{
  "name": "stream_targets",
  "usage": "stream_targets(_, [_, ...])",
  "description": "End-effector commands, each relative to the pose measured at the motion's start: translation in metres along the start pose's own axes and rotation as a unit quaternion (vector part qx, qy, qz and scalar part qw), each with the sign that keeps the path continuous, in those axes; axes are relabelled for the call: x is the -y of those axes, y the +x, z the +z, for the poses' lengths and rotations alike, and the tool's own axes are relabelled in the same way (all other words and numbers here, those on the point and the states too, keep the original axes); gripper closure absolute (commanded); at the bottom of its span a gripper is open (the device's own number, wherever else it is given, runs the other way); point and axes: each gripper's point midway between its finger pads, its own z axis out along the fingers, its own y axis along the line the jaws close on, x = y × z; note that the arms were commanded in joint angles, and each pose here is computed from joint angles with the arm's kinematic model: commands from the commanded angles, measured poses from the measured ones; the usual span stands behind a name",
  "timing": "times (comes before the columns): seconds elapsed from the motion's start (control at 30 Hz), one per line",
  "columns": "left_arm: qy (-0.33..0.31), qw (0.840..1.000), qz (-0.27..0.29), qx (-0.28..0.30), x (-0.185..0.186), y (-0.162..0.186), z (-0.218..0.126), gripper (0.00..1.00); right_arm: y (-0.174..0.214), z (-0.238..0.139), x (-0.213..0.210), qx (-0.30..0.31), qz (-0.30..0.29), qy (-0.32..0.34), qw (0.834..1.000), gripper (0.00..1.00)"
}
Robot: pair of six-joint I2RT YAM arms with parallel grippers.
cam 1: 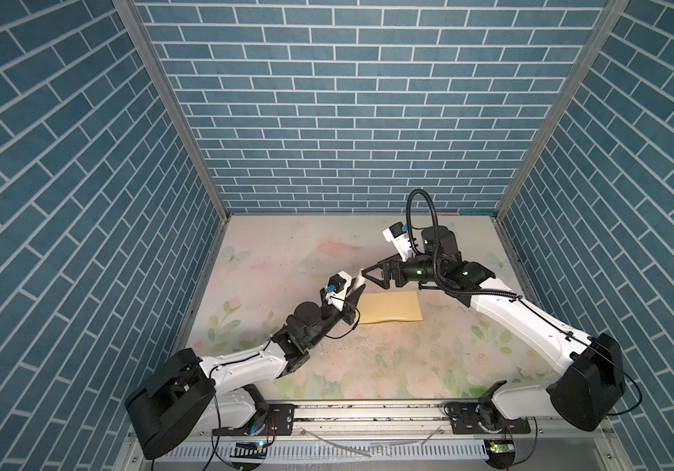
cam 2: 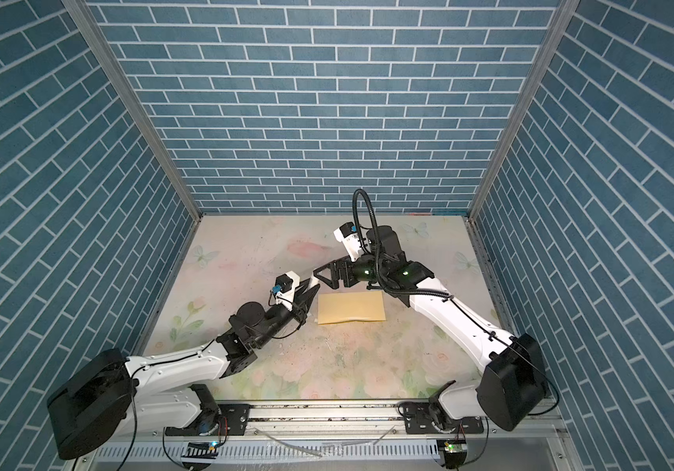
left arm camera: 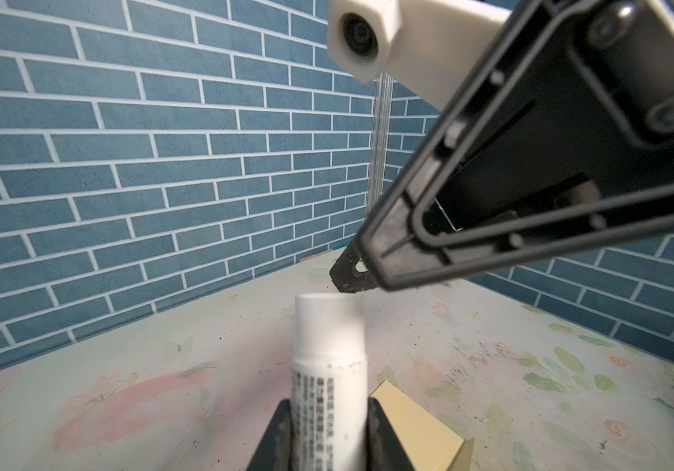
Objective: Place the letter into the envelope and seal it
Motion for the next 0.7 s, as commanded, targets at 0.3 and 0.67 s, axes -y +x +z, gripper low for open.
stream_targets(0.3, [0.002,1.000,-0.003,0.021,0.003,-0.015,0.002,1.00,-0.016,0.018,-0.028,-0.005,-0.021,-0.031,0.999,0.40])
stream_targets(0.67, [-0.001,1.000,-0.001,0.019,0.002,-0.016,0.002,1.00,-0.011,0.028,-0.032,-0.017,-0.022,-0.038,0.999,0.80])
